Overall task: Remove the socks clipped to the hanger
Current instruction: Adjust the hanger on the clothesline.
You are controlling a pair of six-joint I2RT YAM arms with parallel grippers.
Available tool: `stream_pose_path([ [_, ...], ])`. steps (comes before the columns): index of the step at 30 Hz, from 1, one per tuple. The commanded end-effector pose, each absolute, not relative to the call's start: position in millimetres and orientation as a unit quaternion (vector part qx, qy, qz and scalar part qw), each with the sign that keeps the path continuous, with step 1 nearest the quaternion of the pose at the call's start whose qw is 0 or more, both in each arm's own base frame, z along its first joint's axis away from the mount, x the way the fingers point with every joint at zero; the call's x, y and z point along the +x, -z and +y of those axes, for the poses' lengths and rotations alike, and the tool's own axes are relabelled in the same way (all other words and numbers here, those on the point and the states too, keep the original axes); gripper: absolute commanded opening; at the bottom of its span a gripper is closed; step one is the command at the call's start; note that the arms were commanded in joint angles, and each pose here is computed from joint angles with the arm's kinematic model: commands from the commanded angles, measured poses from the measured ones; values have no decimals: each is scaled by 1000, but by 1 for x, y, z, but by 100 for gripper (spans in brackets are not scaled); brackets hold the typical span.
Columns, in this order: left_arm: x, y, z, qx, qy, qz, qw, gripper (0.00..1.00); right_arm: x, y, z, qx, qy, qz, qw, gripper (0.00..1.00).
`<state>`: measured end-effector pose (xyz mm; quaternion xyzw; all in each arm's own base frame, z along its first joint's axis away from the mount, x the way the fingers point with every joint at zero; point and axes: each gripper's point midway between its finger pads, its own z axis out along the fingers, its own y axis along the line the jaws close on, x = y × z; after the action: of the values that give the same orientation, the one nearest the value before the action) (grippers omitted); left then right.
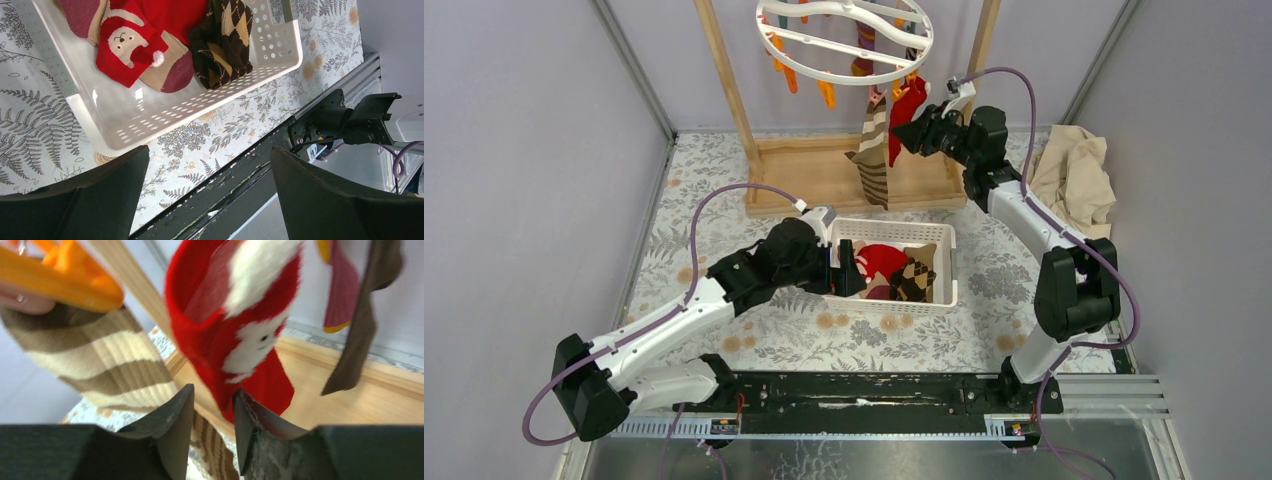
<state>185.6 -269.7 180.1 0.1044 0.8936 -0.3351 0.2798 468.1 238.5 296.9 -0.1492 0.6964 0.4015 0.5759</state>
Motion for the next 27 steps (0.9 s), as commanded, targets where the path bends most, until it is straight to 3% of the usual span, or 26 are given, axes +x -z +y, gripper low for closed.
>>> stream_pose_path([
  [1, 187, -193, -274, 120, 348, 880, 301, 99, 489, -333, 226, -116, -354, 683, 628, 35],
  [8, 187, -196, -272, 121, 349, 877, 306, 99, 489, -341, 215, -98, -332, 688, 638, 11],
  [27, 183, -200, -270, 118, 356, 874, 309, 99, 431, -380, 230, -177, -262, 676, 665, 8],
])
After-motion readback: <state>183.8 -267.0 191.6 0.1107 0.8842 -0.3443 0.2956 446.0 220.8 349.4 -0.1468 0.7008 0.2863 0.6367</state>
